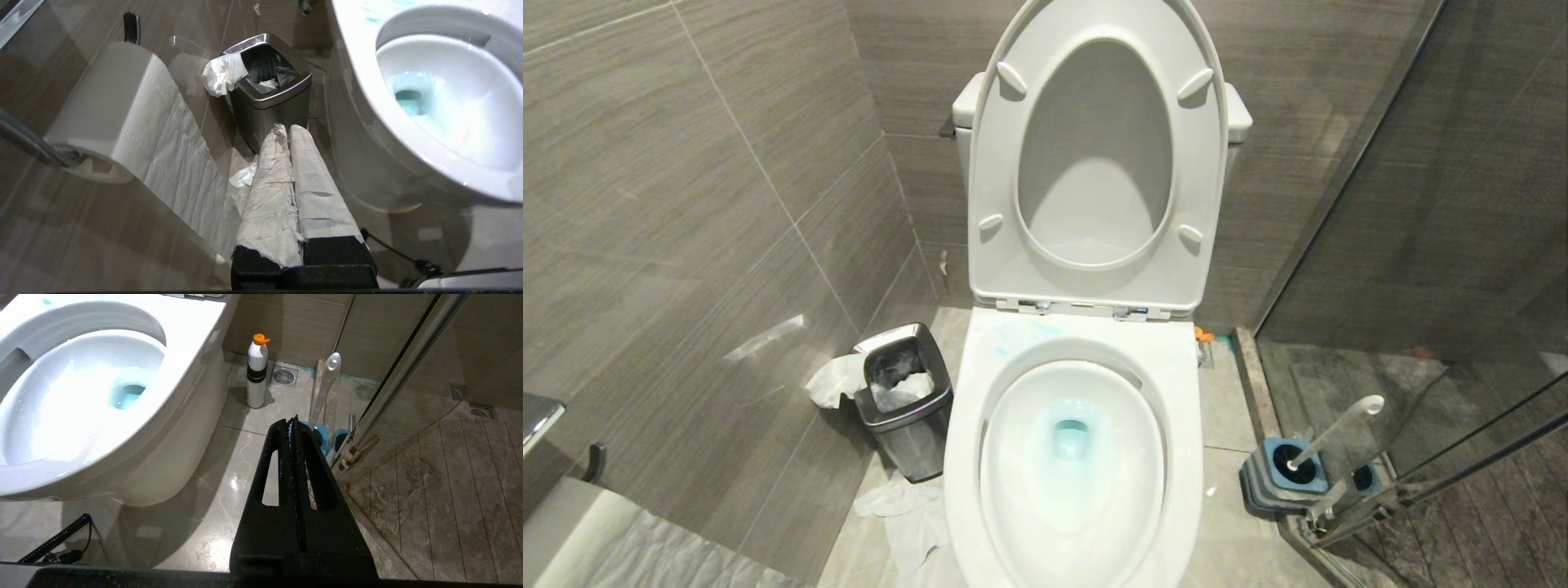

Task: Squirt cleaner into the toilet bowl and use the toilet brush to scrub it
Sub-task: Flush the toilet

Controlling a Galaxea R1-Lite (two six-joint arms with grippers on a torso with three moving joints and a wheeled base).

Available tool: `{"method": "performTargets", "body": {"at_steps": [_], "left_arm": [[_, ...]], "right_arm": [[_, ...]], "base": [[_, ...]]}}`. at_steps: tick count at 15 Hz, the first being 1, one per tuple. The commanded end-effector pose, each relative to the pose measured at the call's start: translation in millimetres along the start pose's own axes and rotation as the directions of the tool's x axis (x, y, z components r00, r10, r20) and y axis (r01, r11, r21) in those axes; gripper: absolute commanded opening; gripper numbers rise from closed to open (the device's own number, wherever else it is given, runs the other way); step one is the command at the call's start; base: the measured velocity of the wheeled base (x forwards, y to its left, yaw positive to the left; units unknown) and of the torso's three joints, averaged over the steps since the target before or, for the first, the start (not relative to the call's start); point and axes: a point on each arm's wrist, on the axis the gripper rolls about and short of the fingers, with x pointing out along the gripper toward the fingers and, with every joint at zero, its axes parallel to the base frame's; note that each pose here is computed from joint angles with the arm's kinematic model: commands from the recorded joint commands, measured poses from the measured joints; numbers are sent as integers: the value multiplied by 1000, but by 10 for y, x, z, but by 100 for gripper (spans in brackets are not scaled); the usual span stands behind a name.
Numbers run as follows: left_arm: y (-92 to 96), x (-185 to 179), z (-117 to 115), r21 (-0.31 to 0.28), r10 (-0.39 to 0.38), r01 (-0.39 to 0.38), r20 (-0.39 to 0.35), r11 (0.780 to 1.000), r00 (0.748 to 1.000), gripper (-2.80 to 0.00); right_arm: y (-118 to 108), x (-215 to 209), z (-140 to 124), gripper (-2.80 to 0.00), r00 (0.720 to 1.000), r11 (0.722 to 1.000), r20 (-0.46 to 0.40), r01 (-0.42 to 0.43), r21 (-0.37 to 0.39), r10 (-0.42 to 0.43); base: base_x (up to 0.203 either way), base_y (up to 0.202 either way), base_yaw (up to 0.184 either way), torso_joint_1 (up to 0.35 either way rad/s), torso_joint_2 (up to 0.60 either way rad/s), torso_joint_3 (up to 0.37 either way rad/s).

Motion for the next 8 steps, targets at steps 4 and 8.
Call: {"method": "performTargets", "body": {"at_steps": [4,8], "left_arm": [[3,-72,248,69,-63,58,78,996,995,-280],[47,-52,824,75,-81,74,101,994,992,-280]], "right_arm": [[0,2,-1,-280,1000,1000,-2,0,0,0],[0,0,3,-280,1000,1000,-1,0,0,0]], "base": [[0,0,0,0,0,0],[0,0,0,0,0,0]]}}
